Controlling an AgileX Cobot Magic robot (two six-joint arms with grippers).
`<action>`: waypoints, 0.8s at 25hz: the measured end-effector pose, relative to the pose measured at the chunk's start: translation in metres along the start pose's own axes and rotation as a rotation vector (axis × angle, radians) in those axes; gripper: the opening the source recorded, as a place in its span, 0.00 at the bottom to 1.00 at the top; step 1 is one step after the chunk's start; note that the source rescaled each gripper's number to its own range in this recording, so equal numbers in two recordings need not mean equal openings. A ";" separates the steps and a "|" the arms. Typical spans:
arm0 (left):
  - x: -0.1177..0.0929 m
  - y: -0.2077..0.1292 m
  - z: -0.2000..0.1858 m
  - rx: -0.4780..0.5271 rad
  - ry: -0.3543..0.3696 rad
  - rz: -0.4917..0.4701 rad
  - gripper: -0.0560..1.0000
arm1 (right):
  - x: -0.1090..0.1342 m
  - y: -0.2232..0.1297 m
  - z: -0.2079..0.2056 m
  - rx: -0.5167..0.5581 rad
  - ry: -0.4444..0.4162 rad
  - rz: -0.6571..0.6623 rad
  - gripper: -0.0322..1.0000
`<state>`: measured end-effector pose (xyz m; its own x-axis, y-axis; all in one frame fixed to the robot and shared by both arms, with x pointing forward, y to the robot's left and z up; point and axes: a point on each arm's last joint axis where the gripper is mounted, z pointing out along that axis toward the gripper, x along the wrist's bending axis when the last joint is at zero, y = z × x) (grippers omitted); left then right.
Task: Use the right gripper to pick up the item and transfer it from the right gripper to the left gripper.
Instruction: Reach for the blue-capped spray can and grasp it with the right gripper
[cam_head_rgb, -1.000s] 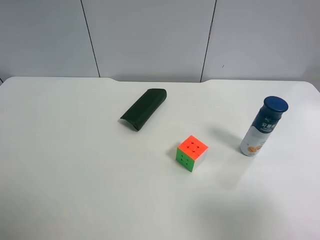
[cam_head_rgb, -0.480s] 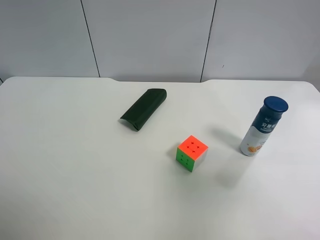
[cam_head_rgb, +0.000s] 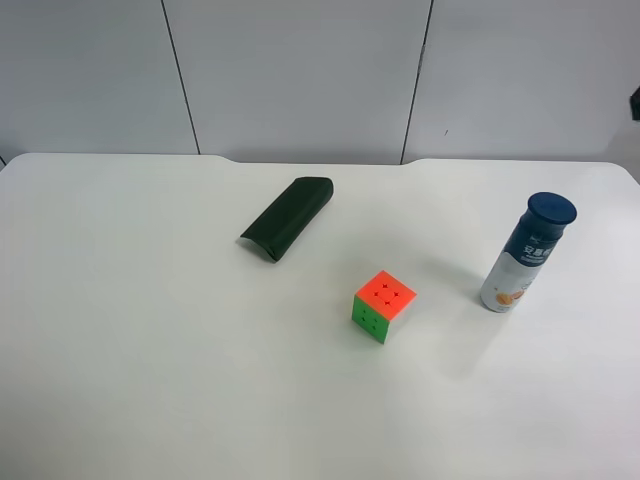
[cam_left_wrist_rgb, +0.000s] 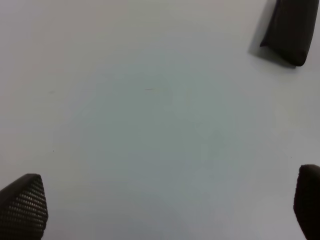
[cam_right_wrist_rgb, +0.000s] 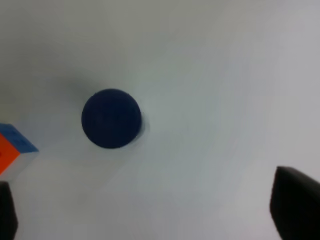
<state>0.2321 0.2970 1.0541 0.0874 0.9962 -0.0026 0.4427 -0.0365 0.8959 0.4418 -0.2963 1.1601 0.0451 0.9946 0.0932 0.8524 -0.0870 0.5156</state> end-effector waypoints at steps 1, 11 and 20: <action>0.000 0.000 0.000 0.000 0.000 0.000 1.00 | 0.000 0.007 0.011 0.033 -0.002 0.003 1.00; 0.000 0.000 0.000 0.000 0.000 0.000 1.00 | -0.001 0.026 0.111 0.338 0.028 0.024 0.99; 0.000 0.000 0.000 0.000 0.000 0.000 1.00 | 0.006 0.024 0.158 0.482 0.085 0.023 0.99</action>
<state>0.2322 0.2970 1.0541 0.0873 0.9962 -0.0026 0.4425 -0.0365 0.8960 0.5449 -0.2833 1.0380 0.0414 0.9829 0.1795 0.9967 -0.0533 0.0618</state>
